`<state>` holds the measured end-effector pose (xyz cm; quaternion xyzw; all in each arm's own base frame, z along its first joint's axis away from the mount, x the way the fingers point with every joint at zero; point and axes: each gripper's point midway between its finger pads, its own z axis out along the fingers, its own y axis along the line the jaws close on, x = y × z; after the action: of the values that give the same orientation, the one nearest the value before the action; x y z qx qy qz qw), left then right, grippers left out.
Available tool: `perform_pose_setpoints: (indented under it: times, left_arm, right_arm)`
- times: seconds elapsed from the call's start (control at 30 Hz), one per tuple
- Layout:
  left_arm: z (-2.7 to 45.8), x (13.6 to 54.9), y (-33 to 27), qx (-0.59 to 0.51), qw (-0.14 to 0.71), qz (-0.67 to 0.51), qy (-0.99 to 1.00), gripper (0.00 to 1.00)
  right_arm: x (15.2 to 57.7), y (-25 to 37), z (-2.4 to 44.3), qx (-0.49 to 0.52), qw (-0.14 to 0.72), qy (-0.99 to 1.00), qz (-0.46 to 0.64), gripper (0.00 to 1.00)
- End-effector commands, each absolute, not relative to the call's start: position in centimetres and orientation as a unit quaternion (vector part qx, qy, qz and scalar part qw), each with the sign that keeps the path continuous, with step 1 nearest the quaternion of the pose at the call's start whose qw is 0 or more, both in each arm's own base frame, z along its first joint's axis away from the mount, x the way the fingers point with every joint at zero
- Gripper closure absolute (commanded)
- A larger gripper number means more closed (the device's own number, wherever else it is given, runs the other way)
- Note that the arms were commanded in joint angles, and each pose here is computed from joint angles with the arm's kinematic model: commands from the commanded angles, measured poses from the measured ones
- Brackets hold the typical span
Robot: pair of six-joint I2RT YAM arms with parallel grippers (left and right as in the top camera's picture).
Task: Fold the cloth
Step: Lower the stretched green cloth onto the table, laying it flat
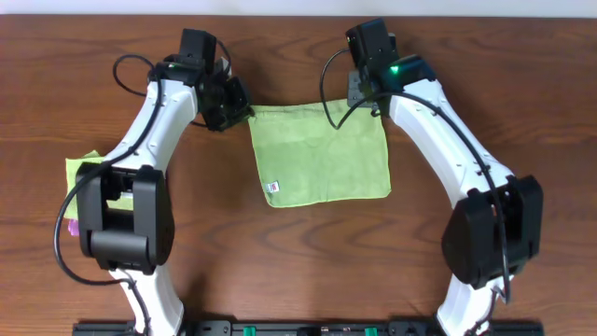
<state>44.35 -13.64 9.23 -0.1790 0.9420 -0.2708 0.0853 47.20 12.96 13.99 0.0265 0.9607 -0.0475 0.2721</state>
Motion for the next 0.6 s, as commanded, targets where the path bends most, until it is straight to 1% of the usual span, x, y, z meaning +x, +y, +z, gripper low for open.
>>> perform_pose_setpoints:
  times: [0.0,0.23,0.27,0.3,0.33,0.37,0.43,0.47,0.5,0.57]
  left_arm:
    - [8.9,45.7,-12.9,-0.188,0.105,-0.257,0.942,0.94]
    - [7.5,47.5,-12.4,-0.189,0.131,-0.242,0.943,0.94]
    - [7.2,47.7,-12.3,-0.19,0.135,-0.238,0.943,0.94]
    - [7.0,48.0,-12.2,-0.19,0.141,-0.235,0.943,0.94]
    - [6.9,48.2,-12.1,-0.19,0.144,-0.234,0.943,0.9]
    - [6.7,48.4,-11.9,-0.191,0.149,-0.229,0.943,0.78]
    - [6.7,49.3,-11.7,-0.186,0.167,-0.224,0.942,0.14]
    - [6.8,49.6,-11.6,-0.187,0.174,-0.222,0.941,0.05]
    - [6.9,49.8,-11.6,-0.186,0.18,-0.223,0.94,0.04]
    - [7.2,50.4,-11.7,-0.183,0.192,-0.227,0.937,0.04]
  right_arm:
    - [48.4,12.8,14.7,0.015,0.293,0.954,-0.056,0.99]
    - [51.5,13.1,14.8,0.006,0.341,0.939,-0.048,0.99]
    - [51.8,13.0,14.4,0.006,0.343,0.938,-0.049,0.97]
    - [52.2,12.8,14.1,0.009,0.345,0.937,-0.051,0.88]
    - [52.5,12.6,13.9,0.012,0.347,0.936,-0.056,0.77]
    - [52.7,12.4,13.6,0.012,0.349,0.935,-0.061,0.68]
    - [53.1,12.2,13.6,0.015,0.355,0.932,-0.067,0.5]
    - [53.2,12.1,13.7,0.017,0.358,0.931,-0.07,0.38]
    - [53.3,12.2,13.8,0.015,0.362,0.929,-0.071,0.32]
    - [53.5,12.2,14.1,0.01,0.368,0.927,-0.075,0.28]
